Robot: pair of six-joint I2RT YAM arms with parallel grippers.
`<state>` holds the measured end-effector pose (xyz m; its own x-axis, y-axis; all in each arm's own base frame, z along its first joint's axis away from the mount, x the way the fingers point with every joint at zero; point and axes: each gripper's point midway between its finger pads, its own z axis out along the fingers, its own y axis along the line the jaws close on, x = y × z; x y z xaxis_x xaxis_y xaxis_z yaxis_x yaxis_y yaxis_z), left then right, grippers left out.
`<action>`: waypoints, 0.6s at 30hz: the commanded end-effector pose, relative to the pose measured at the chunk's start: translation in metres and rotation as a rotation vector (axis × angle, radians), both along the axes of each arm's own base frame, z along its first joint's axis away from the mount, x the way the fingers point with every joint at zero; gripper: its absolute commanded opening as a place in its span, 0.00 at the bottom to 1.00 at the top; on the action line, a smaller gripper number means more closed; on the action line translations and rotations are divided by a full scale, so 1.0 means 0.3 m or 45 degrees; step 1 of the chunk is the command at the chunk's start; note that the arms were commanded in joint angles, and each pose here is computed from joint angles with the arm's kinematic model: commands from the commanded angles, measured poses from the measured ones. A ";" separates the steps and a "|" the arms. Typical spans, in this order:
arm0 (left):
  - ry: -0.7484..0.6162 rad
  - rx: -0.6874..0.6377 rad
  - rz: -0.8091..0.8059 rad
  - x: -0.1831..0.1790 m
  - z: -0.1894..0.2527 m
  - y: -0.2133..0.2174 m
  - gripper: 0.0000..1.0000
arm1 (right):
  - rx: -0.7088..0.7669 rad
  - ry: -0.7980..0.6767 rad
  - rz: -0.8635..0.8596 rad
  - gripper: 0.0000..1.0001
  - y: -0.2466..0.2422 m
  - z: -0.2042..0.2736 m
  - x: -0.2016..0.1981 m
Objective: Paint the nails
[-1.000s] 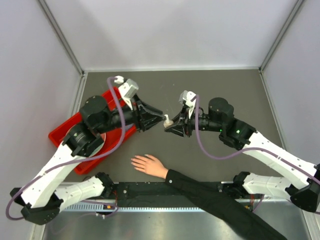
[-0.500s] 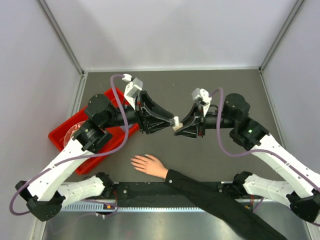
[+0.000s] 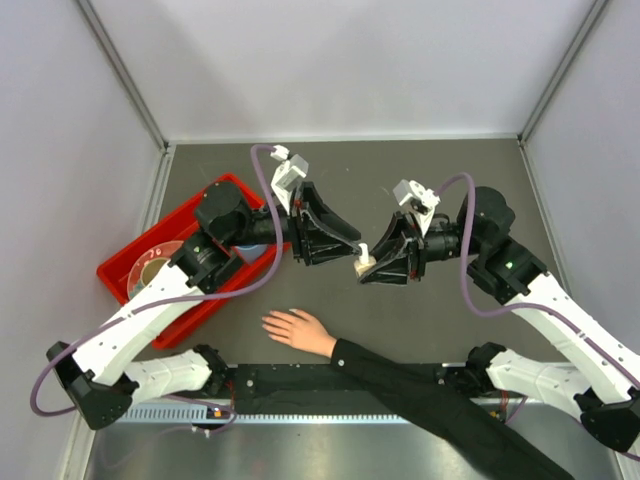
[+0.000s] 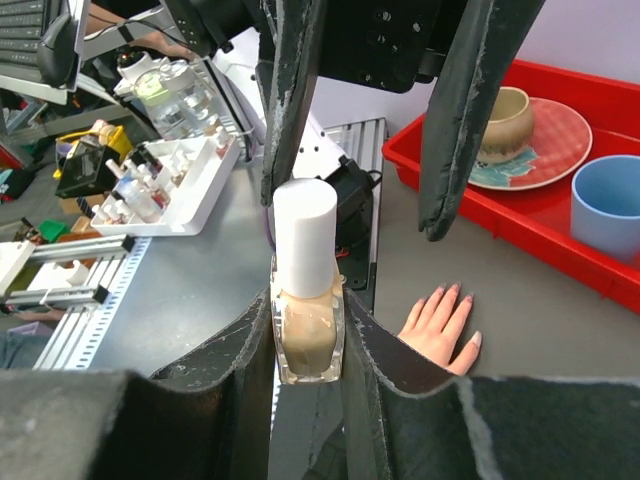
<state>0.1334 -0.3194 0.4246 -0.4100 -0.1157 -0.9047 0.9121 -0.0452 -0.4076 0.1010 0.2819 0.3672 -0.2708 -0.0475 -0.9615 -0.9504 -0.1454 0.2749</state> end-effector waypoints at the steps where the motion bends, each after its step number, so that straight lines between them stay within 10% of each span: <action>1: -0.068 -0.046 -0.066 -0.023 0.031 -0.005 0.48 | 0.085 -0.084 0.049 0.00 0.004 0.089 -0.010; 18: -0.067 0.003 -0.059 -0.015 0.036 -0.009 0.19 | 0.078 -0.122 -0.094 0.00 0.030 0.087 0.077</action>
